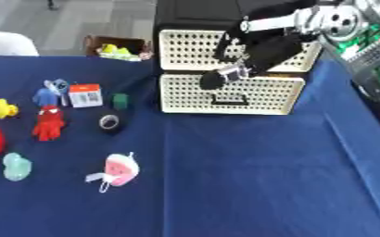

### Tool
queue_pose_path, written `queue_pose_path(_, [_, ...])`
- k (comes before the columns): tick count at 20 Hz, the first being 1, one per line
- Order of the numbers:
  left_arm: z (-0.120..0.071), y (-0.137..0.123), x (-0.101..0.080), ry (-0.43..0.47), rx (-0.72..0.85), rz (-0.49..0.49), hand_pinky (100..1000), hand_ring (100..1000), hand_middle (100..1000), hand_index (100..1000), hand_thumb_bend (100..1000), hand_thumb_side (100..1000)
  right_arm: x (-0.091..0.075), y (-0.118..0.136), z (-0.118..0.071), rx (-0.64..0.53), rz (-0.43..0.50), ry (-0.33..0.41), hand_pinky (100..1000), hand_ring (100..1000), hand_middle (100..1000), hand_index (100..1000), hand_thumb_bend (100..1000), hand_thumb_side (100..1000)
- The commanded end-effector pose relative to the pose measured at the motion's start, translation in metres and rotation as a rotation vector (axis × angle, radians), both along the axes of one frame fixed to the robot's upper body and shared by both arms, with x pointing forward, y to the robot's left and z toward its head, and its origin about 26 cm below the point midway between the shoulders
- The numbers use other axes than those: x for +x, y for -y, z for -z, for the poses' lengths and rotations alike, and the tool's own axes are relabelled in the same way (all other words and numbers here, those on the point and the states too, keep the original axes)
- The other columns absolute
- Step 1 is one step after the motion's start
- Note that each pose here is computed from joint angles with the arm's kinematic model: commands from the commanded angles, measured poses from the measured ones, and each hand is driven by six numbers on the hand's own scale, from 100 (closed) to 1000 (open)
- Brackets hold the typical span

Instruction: Pick up objects from table and place into drawer.

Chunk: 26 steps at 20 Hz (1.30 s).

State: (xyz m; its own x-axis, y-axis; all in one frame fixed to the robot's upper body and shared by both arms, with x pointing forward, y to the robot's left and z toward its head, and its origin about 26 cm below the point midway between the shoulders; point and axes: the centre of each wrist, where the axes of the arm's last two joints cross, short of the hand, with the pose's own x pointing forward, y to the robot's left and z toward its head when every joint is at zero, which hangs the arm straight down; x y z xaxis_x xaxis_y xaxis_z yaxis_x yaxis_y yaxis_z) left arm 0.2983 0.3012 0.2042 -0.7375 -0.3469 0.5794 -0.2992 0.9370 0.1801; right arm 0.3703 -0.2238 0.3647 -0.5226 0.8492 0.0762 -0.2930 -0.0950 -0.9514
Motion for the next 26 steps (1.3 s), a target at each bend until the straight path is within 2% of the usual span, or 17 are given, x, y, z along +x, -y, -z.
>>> queue_pose_path(1, [-0.009, 0.000, -0.002, 0.029, 0.016, 0.004, 550, 598, 651, 883, 100, 981, -0.002, 0.014, -0.013, -0.008, 0.060, 0.031, 100, 100, 100, 841, 708, 856])
queue_pose_path(14, [-0.008, 0.000, -0.002, 0.027, 0.020, 0.004, 550, 596, 649, 883, 100, 983, -0.003, 0.027, -0.022, 0.007, 0.127, 0.078, 100, 100, 100, 846, 706, 867])
queue_pose_path(26, [-0.008, 0.000, -0.002, 0.027, 0.019, 0.006, 550, 594, 648, 884, 100, 986, 0.008, 0.029, -0.013, -0.033, 0.169, 0.069, 100, 100, 100, 869, 703, 868])
